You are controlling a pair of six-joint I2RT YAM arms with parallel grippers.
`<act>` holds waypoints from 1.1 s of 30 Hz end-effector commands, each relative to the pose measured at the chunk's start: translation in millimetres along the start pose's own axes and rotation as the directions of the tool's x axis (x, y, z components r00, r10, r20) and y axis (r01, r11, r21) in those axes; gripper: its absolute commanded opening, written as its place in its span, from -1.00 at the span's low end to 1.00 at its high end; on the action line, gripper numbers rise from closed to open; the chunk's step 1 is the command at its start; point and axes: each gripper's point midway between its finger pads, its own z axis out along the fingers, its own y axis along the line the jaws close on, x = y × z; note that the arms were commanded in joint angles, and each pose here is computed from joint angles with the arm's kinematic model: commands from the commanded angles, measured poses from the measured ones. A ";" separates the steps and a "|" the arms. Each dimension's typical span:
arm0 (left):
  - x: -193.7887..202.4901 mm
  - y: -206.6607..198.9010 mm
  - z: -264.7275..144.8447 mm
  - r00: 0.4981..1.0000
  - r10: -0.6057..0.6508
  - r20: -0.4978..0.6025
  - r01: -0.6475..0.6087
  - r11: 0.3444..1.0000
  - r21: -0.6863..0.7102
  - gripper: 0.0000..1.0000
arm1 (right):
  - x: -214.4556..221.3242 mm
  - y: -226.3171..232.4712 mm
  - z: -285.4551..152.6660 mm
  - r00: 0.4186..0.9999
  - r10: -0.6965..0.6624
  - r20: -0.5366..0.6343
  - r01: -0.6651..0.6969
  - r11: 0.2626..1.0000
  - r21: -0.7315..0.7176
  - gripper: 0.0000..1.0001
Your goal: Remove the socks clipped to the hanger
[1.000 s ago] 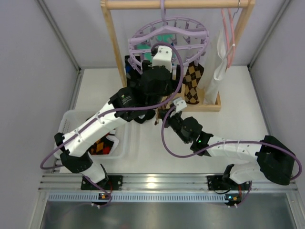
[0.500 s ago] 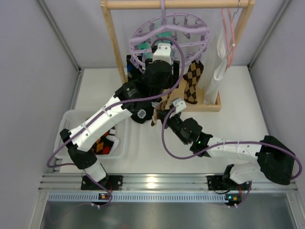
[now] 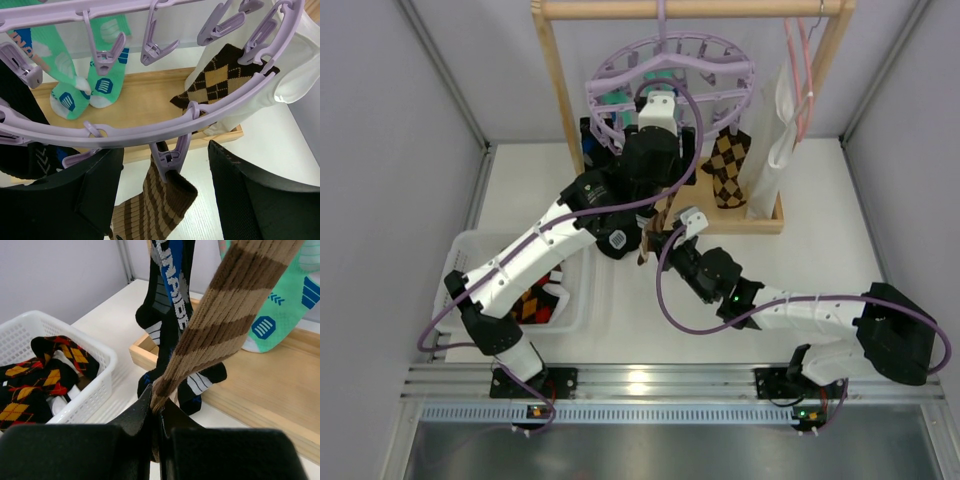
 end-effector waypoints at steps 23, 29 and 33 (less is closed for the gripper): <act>-26.2 4.7 19.2 0.997 -0.018 0.074 0.021 0.999 -0.040 -0.86 | -11.4 9.6 -9.1 0.997 0.043 0.069 -0.043 0.999 -0.006 -1.00; -29.4 2.8 17.6 0.997 -0.026 0.074 0.027 0.999 -0.020 -1.00 | 13.7 -9.3 -33.8 0.998 0.053 0.031 -0.054 0.998 0.029 -1.00; -26.1 -4.1 10.0 0.998 -0.029 0.052 0.027 0.999 0.041 -0.25 | 24.0 -16.6 -48.9 0.999 0.043 -0.005 -0.042 0.999 0.029 -1.00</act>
